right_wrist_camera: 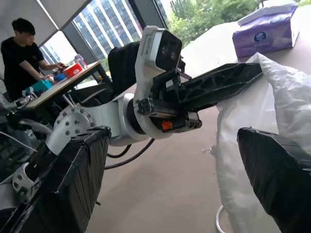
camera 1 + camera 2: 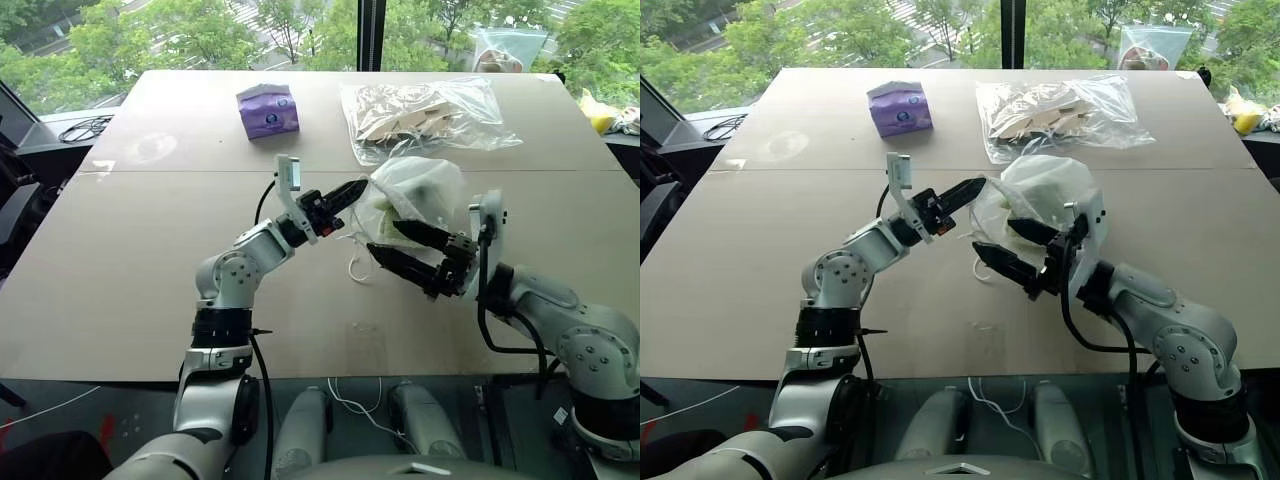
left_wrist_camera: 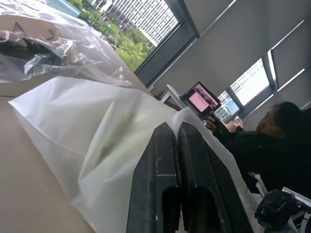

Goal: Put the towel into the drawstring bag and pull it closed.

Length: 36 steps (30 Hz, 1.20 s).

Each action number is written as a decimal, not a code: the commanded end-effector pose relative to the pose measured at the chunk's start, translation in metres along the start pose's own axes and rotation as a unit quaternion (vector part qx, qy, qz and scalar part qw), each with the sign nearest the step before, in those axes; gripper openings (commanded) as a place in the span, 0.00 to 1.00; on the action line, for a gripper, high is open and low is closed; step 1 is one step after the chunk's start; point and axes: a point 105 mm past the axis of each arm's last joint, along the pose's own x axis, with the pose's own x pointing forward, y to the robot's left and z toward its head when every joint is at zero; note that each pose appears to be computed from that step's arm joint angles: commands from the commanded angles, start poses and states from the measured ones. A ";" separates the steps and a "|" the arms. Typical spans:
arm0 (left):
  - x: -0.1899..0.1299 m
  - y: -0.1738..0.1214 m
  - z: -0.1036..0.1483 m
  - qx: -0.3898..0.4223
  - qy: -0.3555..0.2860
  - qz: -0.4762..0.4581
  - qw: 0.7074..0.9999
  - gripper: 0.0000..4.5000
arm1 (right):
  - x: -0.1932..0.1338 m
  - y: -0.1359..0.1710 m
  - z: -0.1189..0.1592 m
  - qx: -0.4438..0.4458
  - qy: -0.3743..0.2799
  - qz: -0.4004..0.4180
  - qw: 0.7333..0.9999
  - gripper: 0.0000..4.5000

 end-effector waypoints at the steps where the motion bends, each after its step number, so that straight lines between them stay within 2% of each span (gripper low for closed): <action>1: 0.003 -0.012 0.007 0.015 -0.010 -0.019 1.000 0.00 | 0.000 0.011 0.022 -0.007 -0.054 0.021 0.998 0.99; 5: 0.004 -0.012 0.008 0.016 -0.012 -0.018 1.000 0.00 | -0.012 0.011 0.053 0.005 -0.126 0.019 0.992 0.99; 8: 0.005 -0.011 0.010 0.016 -0.016 -0.016 1.000 0.00 | -0.038 0.004 0.069 -0.013 -0.134 -0.002 0.991 0.99; 10: 0.005 -0.012 0.010 0.016 -0.016 -0.017 1.000 0.00 | -0.061 -0.002 0.064 -0.051 -0.076 -0.027 0.995 0.99; 12: 0.006 -0.013 0.010 0.015 -0.015 -0.019 1.000 0.00 | -0.082 -0.010 0.034 -0.087 0.055 -0.062 0.993 0.99; 14: 0.006 -0.012 0.009 0.014 -0.014 -0.018 1.000 0.00 | -0.103 -0.028 0.006 -0.130 0.167 -0.121 0.970 0.99; 19: 0.005 -0.010 0.012 0.015 -0.014 -0.015 1.000 0.00 | -0.120 -0.050 -0.035 -0.204 0.314 -0.158 0.914 0.99; 22: 0.005 -0.010 0.013 0.017 -0.013 -0.014 1.000 0.00 | -0.098 -0.049 -0.038 -0.193 0.266 -0.154 0.932 0.99; 26: 0.005 -0.011 0.014 0.019 -0.011 -0.015 1.000 0.00 | -0.085 -0.070 -0.049 -0.231 0.275 -0.202 0.911 0.99; 27: 0.005 -0.011 0.014 0.019 -0.010 -0.015 1.000 0.00 | -0.081 -0.076 -0.049 -0.232 0.266 -0.218 0.910 0.99; 29: 0.006 -0.011 0.014 0.019 -0.010 -0.015 1.000 0.00 | -0.067 -0.075 -0.049 -0.209 0.232 -0.220 0.924 0.99; 33: 0.005 -0.010 0.014 0.020 -0.010 -0.014 1.000 0.00 | -0.057 -0.082 -0.050 -0.237 0.228 -0.235 0.915 0.99; 35: 0.005 -0.009 0.014 0.019 -0.009 -0.013 1.000 0.00 | -0.048 -0.079 -0.047 -0.221 0.200 -0.229 0.927 0.99; 36: 0.005 -0.009 0.014 0.019 -0.008 -0.013 1.000 0.00 | -0.043 -0.074 -0.046 -0.214 0.190 -0.219 0.933 0.94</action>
